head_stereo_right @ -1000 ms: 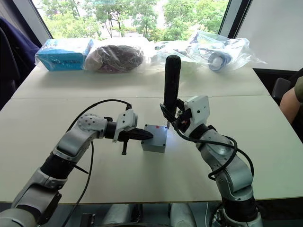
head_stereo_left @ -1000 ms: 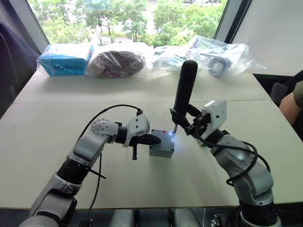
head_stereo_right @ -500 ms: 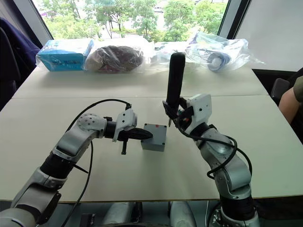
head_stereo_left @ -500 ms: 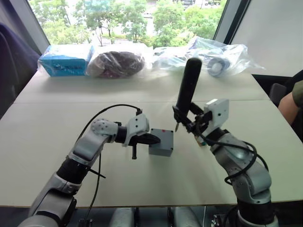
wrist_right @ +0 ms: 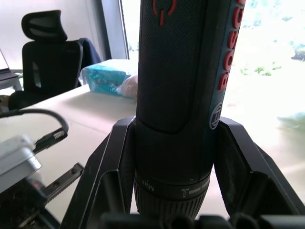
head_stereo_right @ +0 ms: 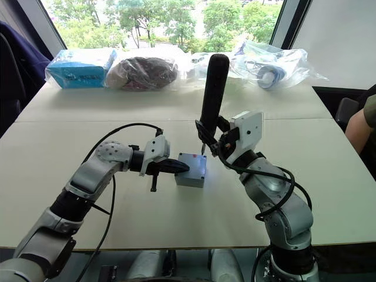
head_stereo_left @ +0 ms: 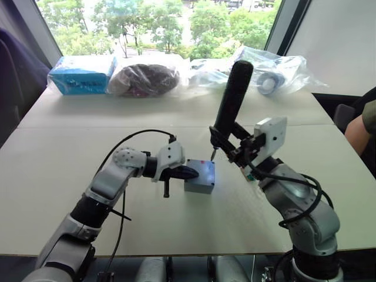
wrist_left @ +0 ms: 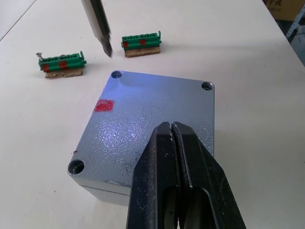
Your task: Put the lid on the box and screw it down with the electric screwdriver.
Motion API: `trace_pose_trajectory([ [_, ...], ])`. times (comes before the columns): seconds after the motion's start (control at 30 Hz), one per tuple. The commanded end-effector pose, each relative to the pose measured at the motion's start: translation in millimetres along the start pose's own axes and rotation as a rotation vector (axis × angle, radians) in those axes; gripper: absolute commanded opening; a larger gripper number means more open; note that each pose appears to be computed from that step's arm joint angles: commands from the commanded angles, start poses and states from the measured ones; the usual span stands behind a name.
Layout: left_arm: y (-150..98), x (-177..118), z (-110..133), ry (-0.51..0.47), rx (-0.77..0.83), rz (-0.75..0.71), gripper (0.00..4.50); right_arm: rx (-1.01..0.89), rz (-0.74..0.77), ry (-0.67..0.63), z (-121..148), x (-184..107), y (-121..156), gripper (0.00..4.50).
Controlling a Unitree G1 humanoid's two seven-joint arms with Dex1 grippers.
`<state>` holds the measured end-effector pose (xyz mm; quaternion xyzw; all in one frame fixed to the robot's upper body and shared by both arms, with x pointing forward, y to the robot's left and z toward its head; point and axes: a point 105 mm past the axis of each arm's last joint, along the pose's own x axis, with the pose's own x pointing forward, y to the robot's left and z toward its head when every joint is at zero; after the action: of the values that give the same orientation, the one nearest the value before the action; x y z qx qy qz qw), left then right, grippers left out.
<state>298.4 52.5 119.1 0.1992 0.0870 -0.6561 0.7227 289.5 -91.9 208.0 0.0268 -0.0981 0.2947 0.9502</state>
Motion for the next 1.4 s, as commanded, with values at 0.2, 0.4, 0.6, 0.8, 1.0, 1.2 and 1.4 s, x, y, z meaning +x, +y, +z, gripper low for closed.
trace_pose_trajectory([
  [0.2,-11,5,-40,0.127,-0.107,-0.03,0.0,-0.052,-0.01,-0.072,10,-3,-1,1.77],
  [0.4,-11,4,-40,0.128,-0.107,-0.03,0.0,-0.053,-0.019,-0.051,1,-4,-4,1.77],
  [0.6,-11,5,-40,0.128,-0.106,-0.034,0.0,-0.049,-0.032,-0.046,-4,-2,-5,1.77],
  [0.8,-12,5,-41,0.133,-0.108,-0.035,0.0,-0.058,-0.044,0.072,-34,-2,-8,1.77],
  [1.0,-14,6,-42,0.135,-0.11,-0.037,0.0,-0.017,-0.12,0.193,-71,-7,-19,1.77],
  [1.2,-15,6,-44,0.137,-0.116,-0.036,0.0,-0.005,-0.151,0.229,-89,-12,-24,1.77],
  [1.4,-16,7,-45,0.137,-0.118,-0.035,0.0,-0.052,-0.158,0.274,-100,-12,-24,1.77],
])
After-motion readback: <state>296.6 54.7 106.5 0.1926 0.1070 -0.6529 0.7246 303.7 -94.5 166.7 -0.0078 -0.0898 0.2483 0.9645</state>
